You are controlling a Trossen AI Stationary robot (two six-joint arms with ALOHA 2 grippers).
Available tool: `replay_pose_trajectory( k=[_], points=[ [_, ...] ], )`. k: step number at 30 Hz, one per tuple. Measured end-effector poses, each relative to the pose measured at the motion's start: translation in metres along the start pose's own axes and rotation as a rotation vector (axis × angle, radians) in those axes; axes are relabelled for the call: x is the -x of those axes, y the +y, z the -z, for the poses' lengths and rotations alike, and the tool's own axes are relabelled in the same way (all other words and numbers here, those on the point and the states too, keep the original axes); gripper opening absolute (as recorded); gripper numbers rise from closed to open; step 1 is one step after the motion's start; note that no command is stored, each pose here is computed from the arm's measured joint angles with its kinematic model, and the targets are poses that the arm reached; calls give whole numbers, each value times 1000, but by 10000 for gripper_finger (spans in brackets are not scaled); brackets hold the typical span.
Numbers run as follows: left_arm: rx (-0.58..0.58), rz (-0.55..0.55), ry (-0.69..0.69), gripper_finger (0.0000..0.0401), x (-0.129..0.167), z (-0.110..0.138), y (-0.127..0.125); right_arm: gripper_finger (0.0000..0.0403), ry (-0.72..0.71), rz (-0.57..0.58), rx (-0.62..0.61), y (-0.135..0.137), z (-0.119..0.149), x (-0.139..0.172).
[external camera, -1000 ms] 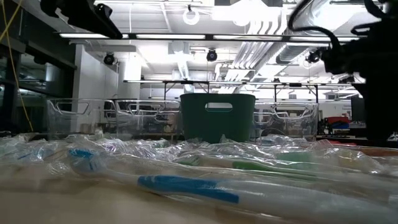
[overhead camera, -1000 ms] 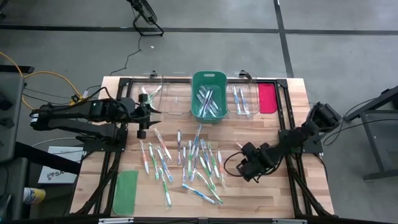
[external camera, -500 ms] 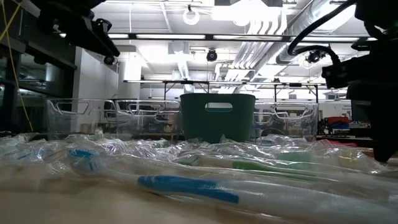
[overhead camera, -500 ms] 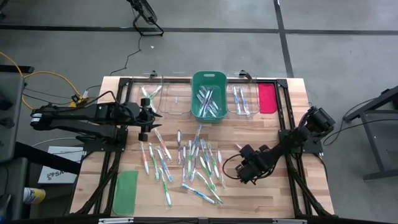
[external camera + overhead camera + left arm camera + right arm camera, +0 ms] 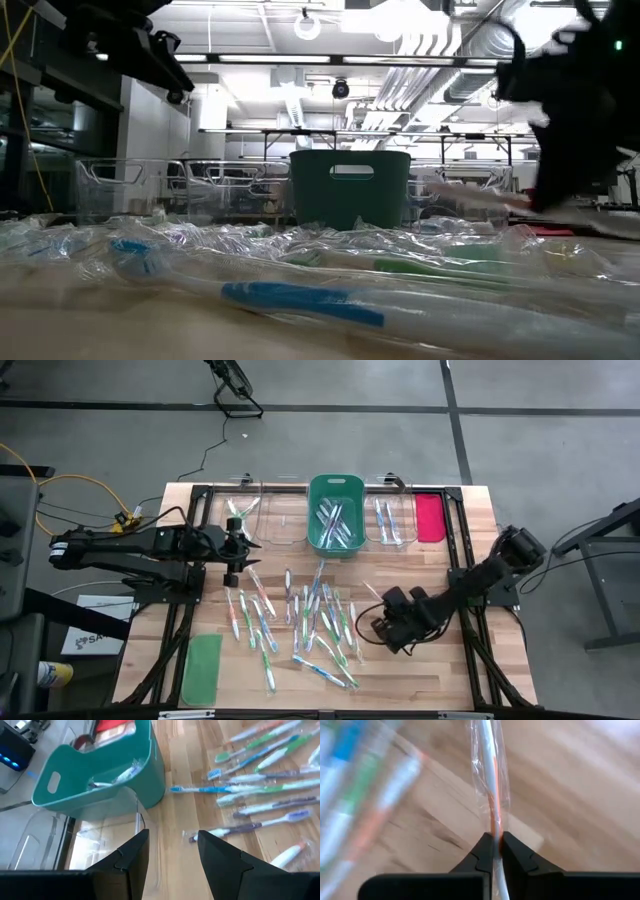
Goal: Pick & Place Toothbrushes
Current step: Put the orange toothbrush into the middle transparent bin
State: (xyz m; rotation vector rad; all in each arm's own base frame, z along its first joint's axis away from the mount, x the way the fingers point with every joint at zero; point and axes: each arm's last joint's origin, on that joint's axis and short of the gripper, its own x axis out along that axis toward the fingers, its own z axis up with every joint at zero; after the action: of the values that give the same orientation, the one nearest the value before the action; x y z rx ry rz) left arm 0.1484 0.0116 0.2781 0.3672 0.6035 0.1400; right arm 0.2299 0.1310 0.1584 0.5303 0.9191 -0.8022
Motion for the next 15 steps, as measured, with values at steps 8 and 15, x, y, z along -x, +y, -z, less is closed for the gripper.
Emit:
replay_pose_trajectory(
  k=[8,15],
  points=[
    [23,-34,-104,163,-4,-9,2,12,-364,-216,85,20,-35,22],
    [36,-43,-182,163,-20,-5,-3,12,-629,-288,161,39,-85,23]
  ],
)
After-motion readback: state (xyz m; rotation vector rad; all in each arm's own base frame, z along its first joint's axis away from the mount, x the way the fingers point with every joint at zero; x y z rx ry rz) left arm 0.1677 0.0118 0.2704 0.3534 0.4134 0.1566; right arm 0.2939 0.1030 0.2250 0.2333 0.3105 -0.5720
